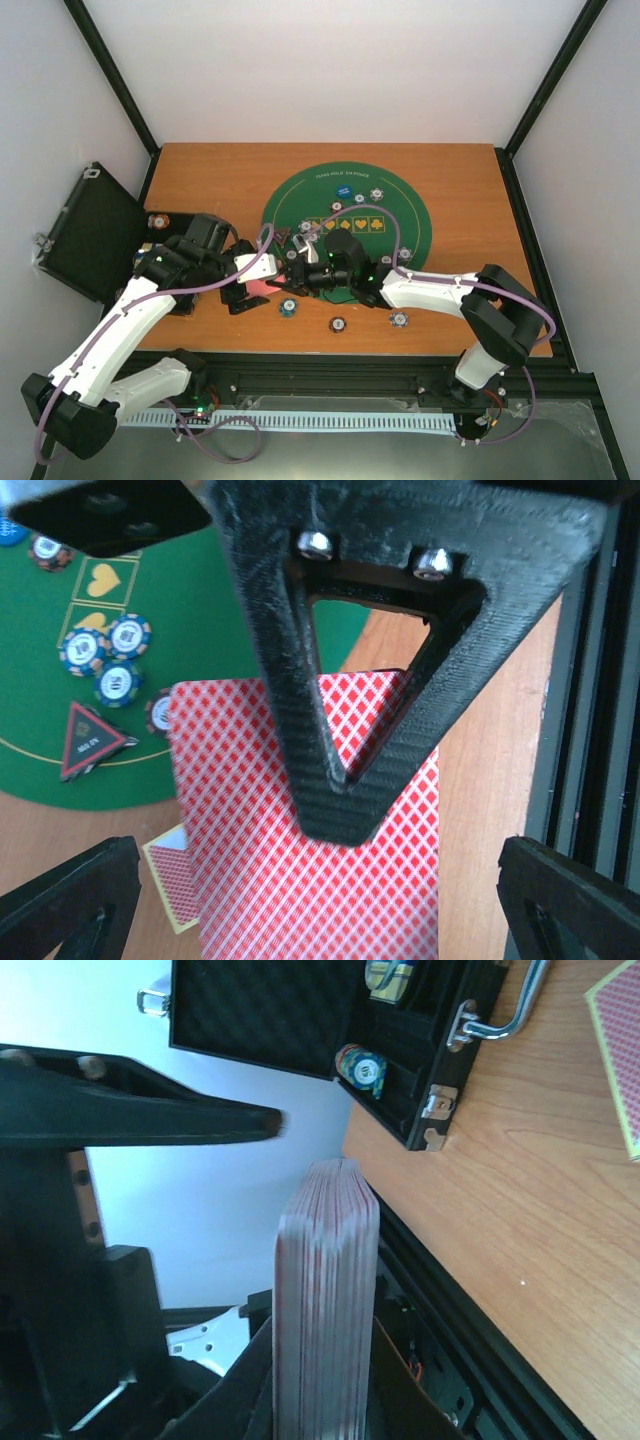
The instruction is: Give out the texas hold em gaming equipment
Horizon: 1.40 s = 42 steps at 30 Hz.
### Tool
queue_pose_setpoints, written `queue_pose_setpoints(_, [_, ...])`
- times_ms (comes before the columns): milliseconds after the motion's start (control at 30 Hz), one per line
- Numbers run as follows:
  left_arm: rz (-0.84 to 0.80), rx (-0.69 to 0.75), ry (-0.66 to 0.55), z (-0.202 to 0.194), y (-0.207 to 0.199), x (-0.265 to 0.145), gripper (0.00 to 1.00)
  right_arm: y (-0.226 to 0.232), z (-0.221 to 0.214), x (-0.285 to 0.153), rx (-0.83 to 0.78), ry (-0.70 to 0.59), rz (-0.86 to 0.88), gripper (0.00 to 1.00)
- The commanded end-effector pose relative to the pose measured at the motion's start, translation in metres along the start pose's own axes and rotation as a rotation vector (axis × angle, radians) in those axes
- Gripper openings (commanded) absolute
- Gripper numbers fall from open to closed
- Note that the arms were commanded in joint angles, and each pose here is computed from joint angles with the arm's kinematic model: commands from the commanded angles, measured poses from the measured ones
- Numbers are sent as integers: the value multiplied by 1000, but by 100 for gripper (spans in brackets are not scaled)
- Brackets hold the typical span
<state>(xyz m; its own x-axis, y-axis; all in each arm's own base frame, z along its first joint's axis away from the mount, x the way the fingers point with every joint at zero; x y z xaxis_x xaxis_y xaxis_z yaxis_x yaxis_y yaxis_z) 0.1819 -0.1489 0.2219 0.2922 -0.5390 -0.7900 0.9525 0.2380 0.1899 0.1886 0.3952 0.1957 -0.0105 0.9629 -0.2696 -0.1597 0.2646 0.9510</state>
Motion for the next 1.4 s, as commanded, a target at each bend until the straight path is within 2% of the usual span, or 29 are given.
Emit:
queue_pose_setpoints(0, [-55,42,-48,3,-11,5,100,28,-4,2,-63,-5,98,6])
queue_pose_setpoints(267, [-55,44,-30,-6,-14,11,97,32,-12,4,-77,13,118,7])
queue_pose_setpoints(467, [-47,53,-51,0,-14,6,86,23,-12,8,-55,13,94,7])
queue_pose_setpoints(700, [-37,84,-49,-3,-14,6,67,14,-15,12,-36,20,67,7])
queue_pose_setpoints(1067, [0,97,-63,-1,-15,-5,67,-32,-15,14,17,-8,-160,6])
queue_pose_setpoints(1167, [6,106,-58,-1,-15,-7,63,-43,-17,14,10,-10,-252,6])
queue_pose_setpoints(1367, [-8,107,-25,-8,-16,-1,56,-42,-16,13,-5,-26,-293,9])
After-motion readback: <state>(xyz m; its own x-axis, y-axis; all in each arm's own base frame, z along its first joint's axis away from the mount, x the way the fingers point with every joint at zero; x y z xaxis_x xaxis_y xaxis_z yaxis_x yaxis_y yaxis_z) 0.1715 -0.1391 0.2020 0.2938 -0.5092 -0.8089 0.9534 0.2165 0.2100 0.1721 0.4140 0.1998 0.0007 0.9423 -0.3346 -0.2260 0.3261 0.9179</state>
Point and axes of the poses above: each gripper's point midway between its finger pads, its own x axis out along the fingers, its own y axis along the line the jaws close on, z = x × y, the point moved 3 cm from there along -x, back along the fingers, and after that the axes turned 1 degree about x, right-handed, at the moved point
